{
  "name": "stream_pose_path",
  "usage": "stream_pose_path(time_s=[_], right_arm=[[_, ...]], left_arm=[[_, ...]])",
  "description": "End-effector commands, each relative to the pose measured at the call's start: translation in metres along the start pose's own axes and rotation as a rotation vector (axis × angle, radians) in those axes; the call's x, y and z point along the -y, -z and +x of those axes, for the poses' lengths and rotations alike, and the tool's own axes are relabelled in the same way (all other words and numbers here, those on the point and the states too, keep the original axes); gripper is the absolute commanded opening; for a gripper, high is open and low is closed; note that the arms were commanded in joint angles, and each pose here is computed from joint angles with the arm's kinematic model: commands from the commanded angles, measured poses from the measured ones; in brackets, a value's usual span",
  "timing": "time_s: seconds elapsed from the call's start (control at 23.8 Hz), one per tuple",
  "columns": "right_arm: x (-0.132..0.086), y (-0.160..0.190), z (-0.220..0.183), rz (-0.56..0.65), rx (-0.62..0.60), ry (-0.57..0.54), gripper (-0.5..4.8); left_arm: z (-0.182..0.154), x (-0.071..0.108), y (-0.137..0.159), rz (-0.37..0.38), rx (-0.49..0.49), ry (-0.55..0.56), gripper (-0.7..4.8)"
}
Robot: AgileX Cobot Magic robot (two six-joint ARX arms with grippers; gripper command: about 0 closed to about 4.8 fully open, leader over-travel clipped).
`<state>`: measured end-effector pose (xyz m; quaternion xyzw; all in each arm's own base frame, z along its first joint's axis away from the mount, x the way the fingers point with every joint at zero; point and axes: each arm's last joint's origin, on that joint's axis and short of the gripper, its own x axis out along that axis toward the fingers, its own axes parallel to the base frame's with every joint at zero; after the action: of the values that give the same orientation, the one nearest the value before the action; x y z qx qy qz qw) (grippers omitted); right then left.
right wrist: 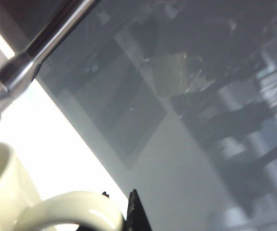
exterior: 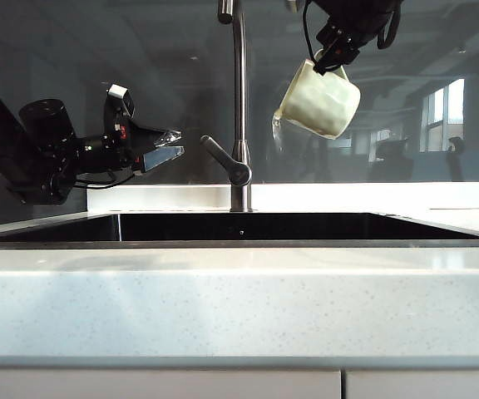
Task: Pick up the mug next to the sink, go to the faucet to get some water, pour the water into the sink, and finally put the mug back to its place.
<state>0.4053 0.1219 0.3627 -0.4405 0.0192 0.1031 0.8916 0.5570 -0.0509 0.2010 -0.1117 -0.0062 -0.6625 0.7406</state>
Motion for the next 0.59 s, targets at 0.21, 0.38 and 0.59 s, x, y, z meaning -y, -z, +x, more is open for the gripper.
stream_pose_path(time_s=[0.21,0.38,0.59], right_arm=[[0.002,-0.034,-0.013,-0.424,0.071,0.113,-0.01],[-0.004,-0.042,-0.015,-0.590,0.086,0.111,-0.01],[-0.008,-0.048,-0.017,-0.707,0.086,0.121,-0.01]], left_arm=[[0.000,0.001,-0.005,0.014,0.020,-0.010,3.40],[0.000,0.001,-0.005,0.015,0.021,-0.011,3.40],[0.000,0.001,-0.005,0.014,0.021,-0.011,3.40]])
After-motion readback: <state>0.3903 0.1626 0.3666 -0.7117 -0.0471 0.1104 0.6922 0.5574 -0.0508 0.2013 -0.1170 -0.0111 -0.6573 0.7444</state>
